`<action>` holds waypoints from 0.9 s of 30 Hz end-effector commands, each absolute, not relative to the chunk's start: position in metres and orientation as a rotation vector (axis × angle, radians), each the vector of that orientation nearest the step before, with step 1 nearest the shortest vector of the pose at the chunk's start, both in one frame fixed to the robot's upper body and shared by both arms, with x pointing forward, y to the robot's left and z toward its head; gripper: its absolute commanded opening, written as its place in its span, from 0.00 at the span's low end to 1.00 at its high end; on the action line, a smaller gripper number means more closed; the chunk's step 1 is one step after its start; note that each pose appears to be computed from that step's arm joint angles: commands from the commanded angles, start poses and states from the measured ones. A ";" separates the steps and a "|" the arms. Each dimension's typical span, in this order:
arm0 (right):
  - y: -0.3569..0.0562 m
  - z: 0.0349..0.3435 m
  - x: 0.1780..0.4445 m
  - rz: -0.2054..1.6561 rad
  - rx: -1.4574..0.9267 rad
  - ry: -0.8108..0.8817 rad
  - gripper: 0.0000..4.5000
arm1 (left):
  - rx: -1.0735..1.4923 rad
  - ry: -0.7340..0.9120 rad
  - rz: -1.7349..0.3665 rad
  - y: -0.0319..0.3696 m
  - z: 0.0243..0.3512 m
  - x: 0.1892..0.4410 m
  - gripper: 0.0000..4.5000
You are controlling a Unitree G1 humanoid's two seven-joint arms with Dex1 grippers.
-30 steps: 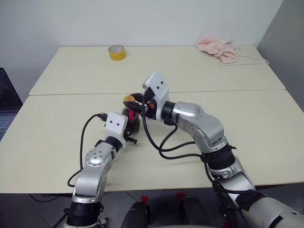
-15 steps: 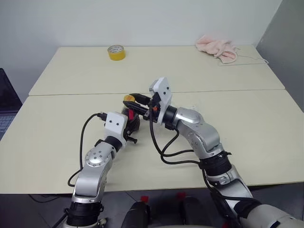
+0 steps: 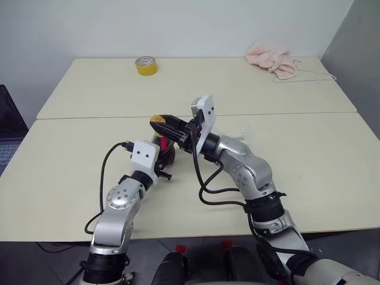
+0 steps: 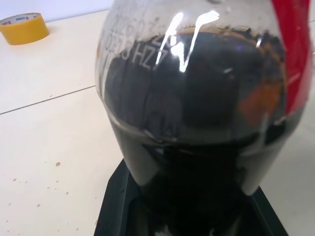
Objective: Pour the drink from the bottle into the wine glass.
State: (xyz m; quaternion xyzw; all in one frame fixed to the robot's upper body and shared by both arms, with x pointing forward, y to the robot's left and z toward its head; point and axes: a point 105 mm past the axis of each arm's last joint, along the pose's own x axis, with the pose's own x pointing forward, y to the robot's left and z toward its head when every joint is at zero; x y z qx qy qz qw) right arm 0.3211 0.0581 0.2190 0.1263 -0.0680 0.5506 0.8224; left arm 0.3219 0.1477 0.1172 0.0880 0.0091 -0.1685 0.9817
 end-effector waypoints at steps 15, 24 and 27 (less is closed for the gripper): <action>-0.091 0.201 0.291 0.809 -0.169 -0.237 0.27 | 0.098 -0.102 -0.294 0.151 0.143 0.320 0.19; -0.144 0.129 0.272 0.672 -0.233 -0.012 0.27 | 0.076 -0.116 -0.300 0.150 0.145 0.322 0.19; -0.155 0.110 0.271 0.638 -0.240 0.054 0.27 | 0.076 -0.114 -0.309 0.148 0.145 0.323 0.19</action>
